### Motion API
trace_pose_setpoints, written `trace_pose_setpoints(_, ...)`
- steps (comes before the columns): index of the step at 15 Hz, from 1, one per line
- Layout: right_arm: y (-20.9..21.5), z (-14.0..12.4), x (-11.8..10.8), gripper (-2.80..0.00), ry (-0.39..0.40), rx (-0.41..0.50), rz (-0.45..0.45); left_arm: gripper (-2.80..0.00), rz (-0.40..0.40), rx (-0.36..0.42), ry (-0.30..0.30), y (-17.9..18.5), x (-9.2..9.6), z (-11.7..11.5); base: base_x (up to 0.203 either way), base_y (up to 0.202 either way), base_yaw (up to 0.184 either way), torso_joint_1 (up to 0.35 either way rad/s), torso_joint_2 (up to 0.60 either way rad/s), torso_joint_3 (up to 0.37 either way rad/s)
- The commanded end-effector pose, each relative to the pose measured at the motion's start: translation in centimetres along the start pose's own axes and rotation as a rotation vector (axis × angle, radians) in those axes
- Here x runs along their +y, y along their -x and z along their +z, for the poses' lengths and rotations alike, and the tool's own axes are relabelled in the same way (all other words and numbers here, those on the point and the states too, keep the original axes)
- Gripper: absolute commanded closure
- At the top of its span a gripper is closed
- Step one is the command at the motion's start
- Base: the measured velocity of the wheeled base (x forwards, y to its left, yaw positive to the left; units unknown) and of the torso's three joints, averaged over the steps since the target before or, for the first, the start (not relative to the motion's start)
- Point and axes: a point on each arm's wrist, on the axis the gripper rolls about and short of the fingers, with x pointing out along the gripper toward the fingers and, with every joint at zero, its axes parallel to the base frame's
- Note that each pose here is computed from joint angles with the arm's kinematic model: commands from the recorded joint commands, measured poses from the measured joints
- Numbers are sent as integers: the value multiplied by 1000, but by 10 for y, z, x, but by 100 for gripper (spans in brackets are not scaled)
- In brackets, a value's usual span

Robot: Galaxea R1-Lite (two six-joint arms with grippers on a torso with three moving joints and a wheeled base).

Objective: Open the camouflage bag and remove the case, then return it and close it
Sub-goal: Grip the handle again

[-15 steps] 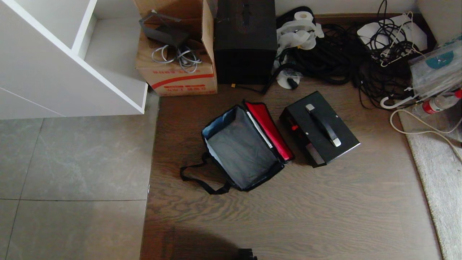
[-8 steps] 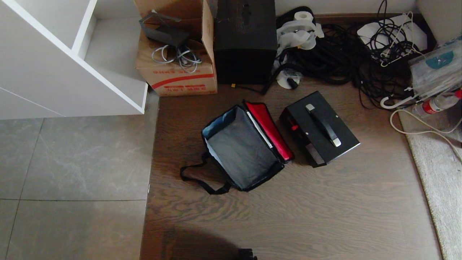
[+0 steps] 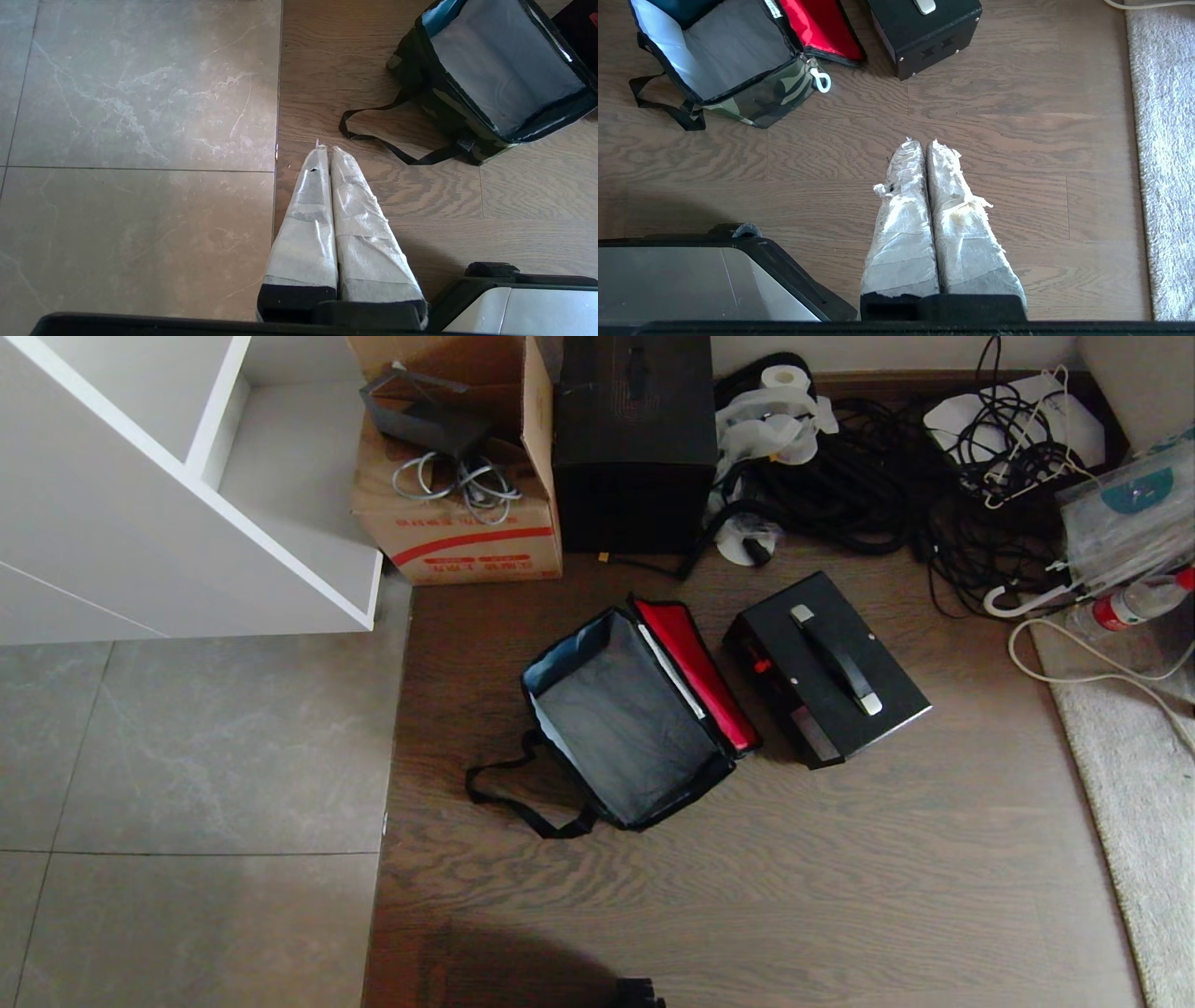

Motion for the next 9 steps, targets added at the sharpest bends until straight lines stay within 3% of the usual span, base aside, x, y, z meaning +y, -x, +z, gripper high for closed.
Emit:
trace_pose_setpoints(1, 0, 0, 0, 0, 0, 2, 0, 0, 0, 8, 0, -1, 0, -2, 0, 0, 0, 0, 0, 0)
trace_pose_setpoints(9, 0, 0, 0, 0, 0, 2, 0, 0, 0, 10, 0, -1, 0, -2, 0, 0, 0, 0, 0, 0)
